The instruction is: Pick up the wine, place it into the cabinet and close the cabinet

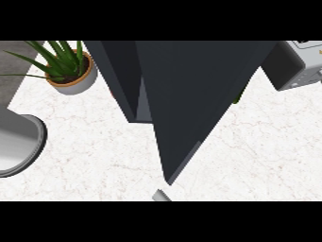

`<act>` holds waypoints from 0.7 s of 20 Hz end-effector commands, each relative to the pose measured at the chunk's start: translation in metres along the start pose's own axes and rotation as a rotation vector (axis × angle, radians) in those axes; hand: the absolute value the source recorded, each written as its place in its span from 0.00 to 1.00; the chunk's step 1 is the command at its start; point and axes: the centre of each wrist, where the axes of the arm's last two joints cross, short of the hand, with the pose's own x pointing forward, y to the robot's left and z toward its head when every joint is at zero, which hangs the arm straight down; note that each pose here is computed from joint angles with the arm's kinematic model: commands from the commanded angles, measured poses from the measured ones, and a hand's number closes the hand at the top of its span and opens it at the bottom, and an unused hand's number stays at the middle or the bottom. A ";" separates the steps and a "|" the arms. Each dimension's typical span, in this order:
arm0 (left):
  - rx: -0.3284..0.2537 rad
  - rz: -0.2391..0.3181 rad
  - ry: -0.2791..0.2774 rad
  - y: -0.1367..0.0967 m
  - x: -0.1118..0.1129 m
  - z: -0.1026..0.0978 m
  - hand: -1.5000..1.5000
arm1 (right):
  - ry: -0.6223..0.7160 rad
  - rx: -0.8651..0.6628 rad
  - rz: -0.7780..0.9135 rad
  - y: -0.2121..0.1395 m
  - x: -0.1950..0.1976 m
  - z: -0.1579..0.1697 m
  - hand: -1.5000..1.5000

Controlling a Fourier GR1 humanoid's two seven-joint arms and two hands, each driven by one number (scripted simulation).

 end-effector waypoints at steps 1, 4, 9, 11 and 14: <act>-0.006 0.006 0.011 0.023 0.008 -0.002 0.00 | -0.010 -0.036 0.034 0.021 -0.006 -0.042 1.00; -0.022 0.024 0.008 0.017 0.020 0.006 0.00 | 0.000 -0.094 0.043 0.010 -0.002 -0.062 1.00; -0.019 0.018 0.007 0.034 0.028 -0.008 0.00 | 0.012 -0.131 0.059 -0.018 0.006 -0.111 1.00; -0.030 0.020 0.000 0.025 0.024 -0.010 0.00 | 0.022 -0.149 0.081 -0.025 -0.002 -0.134 1.00; -0.019 0.036 0.024 0.032 0.027 0.000 0.00 | 0.035 -0.175 0.079 -0.048 -0.015 -0.142 1.00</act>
